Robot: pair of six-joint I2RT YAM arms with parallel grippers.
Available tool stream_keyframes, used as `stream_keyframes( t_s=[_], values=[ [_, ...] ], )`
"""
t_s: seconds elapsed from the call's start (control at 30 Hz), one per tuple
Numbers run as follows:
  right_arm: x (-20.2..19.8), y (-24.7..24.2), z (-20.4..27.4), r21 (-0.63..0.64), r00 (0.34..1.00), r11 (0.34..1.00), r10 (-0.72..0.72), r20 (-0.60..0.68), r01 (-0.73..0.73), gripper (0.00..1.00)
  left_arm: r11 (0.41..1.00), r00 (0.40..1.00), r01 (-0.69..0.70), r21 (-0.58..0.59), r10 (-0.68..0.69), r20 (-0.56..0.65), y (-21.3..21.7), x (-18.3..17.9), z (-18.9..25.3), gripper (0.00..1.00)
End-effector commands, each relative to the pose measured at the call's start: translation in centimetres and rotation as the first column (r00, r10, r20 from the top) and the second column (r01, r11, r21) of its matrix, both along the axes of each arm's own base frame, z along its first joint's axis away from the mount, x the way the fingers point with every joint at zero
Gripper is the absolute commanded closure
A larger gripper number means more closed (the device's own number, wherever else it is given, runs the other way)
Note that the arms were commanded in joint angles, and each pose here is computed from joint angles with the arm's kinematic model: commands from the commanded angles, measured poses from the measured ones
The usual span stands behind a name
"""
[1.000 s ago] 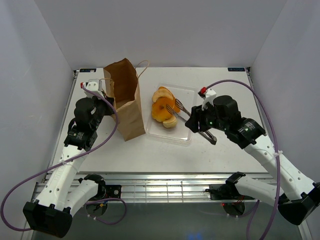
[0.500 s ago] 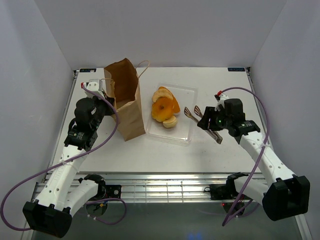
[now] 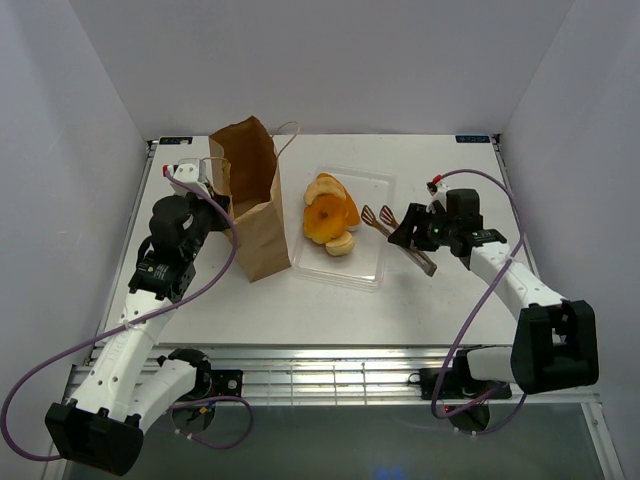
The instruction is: Place the fake bread into the paper bag
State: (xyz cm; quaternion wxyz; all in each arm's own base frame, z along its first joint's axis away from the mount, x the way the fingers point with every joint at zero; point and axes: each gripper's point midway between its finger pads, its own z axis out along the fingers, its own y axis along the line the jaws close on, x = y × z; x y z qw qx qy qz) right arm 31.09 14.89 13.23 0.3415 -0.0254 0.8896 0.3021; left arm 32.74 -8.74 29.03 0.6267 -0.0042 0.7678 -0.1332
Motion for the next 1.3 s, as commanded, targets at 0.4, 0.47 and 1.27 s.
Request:
stream_keyframes(
  t_s=[0.4,0.47,1.27],
  values=[
    [4.0,2.5,0.6,0.112,0.998,0.992,0.056,0.034,-0.060,0.38,1.000,1.000,0.025,0.003,-0.025,0.002,-0.4,-0.4,0.2,1.00],
    [4.3,2.8,0.7,0.132,0.997,0.989,0.063,0.043,-0.068,0.38,1.000,1.000,0.025,0.002,-0.025,0.003,-0.4,-0.5,0.2,1.00],
    [4.3,4.1,-1.8,0.180,0.995,0.980,0.096,-0.032,-0.089,0.40,1.000,0.999,0.029,-0.004,-0.029,0.018,-0.4,-0.8,0.7,1.00]
  ],
)
